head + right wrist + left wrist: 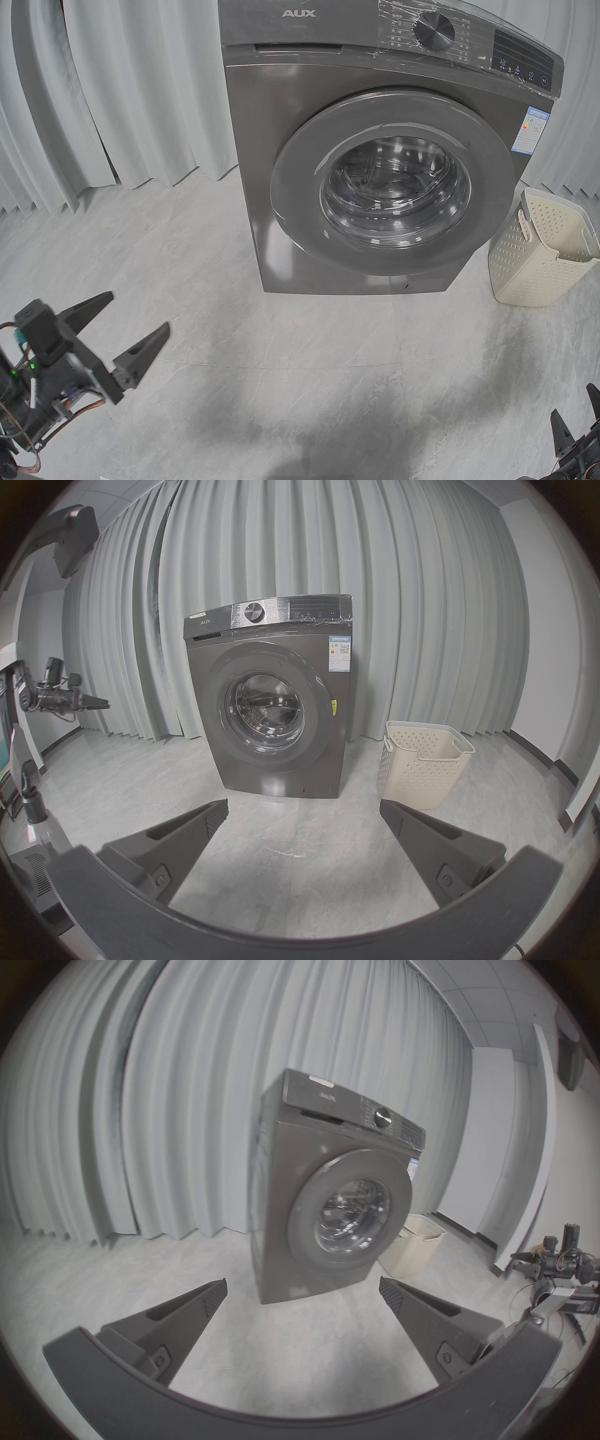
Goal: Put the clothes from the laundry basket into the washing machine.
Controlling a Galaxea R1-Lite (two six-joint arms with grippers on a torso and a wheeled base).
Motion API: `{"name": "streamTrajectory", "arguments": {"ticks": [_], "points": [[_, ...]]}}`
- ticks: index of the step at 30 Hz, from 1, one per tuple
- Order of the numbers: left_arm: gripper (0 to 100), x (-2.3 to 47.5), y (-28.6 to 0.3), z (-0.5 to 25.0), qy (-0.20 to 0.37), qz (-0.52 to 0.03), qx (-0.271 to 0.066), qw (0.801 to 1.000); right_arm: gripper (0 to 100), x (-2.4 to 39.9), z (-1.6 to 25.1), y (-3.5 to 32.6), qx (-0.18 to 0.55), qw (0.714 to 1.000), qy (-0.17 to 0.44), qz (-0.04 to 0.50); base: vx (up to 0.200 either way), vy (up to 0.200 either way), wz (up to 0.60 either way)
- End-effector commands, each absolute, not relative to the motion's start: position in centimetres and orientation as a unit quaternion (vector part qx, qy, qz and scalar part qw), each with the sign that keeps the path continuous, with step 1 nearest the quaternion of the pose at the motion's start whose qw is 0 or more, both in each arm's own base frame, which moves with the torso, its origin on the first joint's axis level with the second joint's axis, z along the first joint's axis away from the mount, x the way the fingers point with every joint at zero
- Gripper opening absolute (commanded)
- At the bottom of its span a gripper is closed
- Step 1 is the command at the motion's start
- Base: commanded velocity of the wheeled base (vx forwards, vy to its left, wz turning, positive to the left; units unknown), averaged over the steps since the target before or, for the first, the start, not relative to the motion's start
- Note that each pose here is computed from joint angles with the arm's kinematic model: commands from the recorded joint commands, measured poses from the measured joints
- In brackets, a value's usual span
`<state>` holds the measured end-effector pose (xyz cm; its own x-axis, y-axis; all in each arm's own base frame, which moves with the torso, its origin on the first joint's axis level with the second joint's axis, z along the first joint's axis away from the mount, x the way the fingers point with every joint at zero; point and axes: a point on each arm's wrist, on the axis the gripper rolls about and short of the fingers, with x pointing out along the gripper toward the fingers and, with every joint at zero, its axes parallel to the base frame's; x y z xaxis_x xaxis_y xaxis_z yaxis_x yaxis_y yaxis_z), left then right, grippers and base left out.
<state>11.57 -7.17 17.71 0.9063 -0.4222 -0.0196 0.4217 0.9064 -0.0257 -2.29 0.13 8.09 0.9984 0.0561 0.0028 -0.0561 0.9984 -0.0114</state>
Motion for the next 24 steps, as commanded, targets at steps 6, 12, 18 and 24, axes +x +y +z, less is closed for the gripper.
{"name": "streamTrajectory", "arguments": {"ticks": [6, 12, 18, 24], "points": [[100, 3.0, -0.5, 14.4, -0.061, -0.057, -0.002, 0.996, 100, -2.3, 7.6, 0.1, -0.005, 1.000, 0.000, 0.028, 0.000, 0.000, 0.00], [100, 1.1, 0.1, 12.5, -0.053, -0.011, -0.030, 0.998, 100, -2.3, 7.6, 0.1, -0.006, 1.000, 0.000, 0.028, 0.000, 0.000, 0.00], [100, -0.3, 0.1, 10.8, -0.033, -0.018, -0.020, 0.999, 100, -2.3, 7.6, 0.1, -0.005, 1.000, 0.000, 0.028, 0.000, 0.000, 0.00], [100, -2.5, -0.1, 8.2, -0.005, -0.036, -0.022, 0.999, 100, -2.3, 7.6, 0.1, -0.005, 1.000, 0.000, 0.028, 0.000, 0.000, 0.00]]}}
